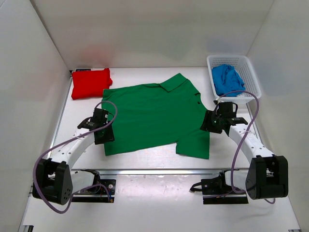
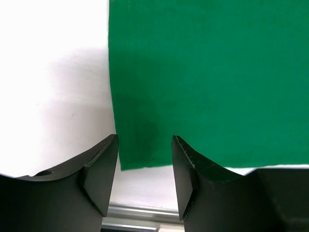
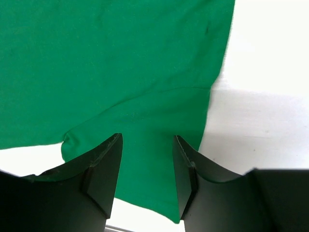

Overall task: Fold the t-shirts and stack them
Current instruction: Grap the side of the flattened tshirt closest away from the robot with both arms

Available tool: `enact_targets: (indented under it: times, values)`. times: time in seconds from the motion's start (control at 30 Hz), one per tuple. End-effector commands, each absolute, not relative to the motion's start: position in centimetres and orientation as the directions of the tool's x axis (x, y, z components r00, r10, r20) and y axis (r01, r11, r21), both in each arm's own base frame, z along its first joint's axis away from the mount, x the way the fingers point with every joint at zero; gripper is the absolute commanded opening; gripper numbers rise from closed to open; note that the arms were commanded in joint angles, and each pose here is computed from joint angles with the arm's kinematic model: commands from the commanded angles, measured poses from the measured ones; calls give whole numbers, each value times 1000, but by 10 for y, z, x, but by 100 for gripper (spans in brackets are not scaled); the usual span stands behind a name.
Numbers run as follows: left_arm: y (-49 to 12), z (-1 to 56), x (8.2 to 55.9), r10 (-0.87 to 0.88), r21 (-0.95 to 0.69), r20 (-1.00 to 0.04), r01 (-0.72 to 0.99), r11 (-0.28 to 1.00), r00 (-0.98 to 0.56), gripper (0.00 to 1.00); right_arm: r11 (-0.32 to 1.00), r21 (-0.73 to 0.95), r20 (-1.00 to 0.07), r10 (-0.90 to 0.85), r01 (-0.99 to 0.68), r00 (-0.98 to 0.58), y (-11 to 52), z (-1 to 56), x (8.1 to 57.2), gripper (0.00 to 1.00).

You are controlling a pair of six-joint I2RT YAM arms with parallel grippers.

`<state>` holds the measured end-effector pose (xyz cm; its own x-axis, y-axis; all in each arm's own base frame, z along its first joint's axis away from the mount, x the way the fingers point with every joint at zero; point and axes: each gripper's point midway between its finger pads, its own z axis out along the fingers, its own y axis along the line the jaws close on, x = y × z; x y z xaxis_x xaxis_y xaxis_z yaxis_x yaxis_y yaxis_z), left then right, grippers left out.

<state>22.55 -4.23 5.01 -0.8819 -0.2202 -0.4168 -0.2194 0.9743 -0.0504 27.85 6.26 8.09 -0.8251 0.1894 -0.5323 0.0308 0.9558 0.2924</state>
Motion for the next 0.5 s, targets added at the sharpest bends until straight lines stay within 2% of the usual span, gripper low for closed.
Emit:
enact_targets:
  times: [0.0,0.1,0.2,0.3,0.47]
  values:
    - [-39,60,220,-215,-16,-423,-230,973,-880,59,955,296,-564,194,23,-803,62,82,288,43]
    - [-43,58,216,-190,5,-413,-211,977,-891,57,956,292,-569,201,33,-797,58,82,290,44]
    - [-52,38,204,-147,56,-323,-174,983,-935,55,950,309,-578,221,40,-786,52,86,295,44]
    - [-55,24,194,-107,111,-260,-140,984,-960,60,946,323,-583,228,35,-780,54,92,298,45]
    - [-49,15,193,-127,140,-230,-162,977,-965,59,944,329,-571,223,29,-790,55,86,298,45]
